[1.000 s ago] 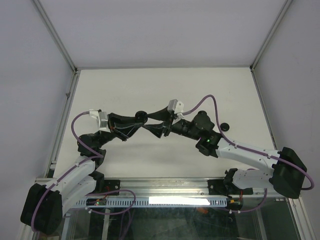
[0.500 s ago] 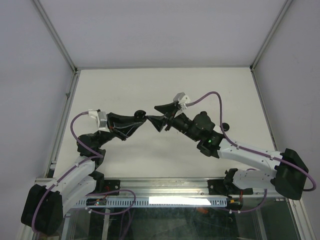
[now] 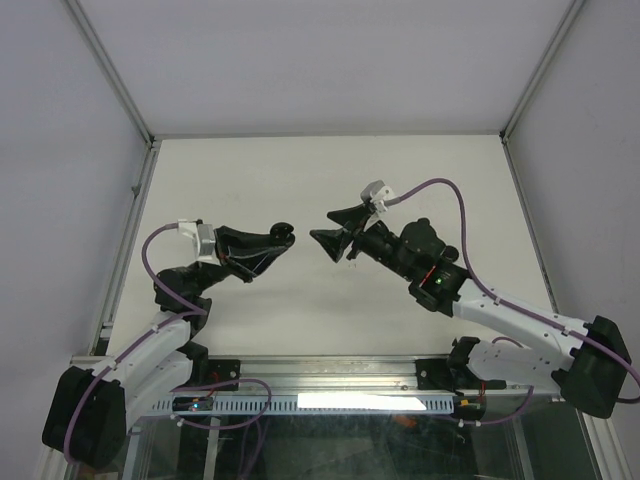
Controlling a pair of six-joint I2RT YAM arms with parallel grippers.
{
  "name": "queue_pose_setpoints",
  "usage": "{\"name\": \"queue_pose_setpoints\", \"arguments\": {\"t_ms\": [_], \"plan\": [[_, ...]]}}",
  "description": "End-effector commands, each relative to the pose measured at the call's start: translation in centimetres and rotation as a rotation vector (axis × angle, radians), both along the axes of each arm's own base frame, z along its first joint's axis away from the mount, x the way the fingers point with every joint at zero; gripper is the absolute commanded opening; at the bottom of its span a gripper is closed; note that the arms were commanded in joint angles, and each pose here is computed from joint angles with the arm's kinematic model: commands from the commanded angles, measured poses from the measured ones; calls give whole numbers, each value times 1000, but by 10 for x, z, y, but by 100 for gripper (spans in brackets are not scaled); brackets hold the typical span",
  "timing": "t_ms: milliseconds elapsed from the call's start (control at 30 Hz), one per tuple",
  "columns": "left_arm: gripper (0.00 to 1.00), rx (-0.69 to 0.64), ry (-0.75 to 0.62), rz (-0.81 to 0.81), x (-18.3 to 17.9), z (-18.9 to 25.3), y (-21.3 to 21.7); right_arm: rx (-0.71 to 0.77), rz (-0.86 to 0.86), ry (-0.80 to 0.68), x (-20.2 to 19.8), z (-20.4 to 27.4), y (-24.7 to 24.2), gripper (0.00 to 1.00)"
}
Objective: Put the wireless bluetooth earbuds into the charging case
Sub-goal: Place the earbud in the charging case, then close the charging case.
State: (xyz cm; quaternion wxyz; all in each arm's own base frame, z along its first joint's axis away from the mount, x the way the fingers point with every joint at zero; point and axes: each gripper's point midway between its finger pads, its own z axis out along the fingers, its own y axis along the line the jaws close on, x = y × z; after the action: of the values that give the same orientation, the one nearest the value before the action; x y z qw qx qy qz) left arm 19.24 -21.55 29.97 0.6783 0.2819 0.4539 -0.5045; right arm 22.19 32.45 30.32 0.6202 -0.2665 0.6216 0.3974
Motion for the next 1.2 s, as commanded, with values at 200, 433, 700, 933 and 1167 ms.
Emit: {"name": "queue_pose_setpoints", "arguments": {"t_ms": [200, 433, 700, 933, 1167], "plan": [[12, 33, 12, -83, -3, 2, -10, -25, -41, 120, 3, -7, -33, 61], [12, 113, 80, -170, 8, -16, -28, -35, -8, 191, -6, 5, -44, 64], [12, 148, 116, -259, 7, -22, -49, -15, 63, 238, -9, 9, -51, 66], [12, 110, 138, -262, 10, -20, -55, 22, 180, 273, -16, 11, -43, 68], [12, 71, 157, -273, 15, -19, -60, 50, 251, 275, -19, 15, -43, 69]]}}
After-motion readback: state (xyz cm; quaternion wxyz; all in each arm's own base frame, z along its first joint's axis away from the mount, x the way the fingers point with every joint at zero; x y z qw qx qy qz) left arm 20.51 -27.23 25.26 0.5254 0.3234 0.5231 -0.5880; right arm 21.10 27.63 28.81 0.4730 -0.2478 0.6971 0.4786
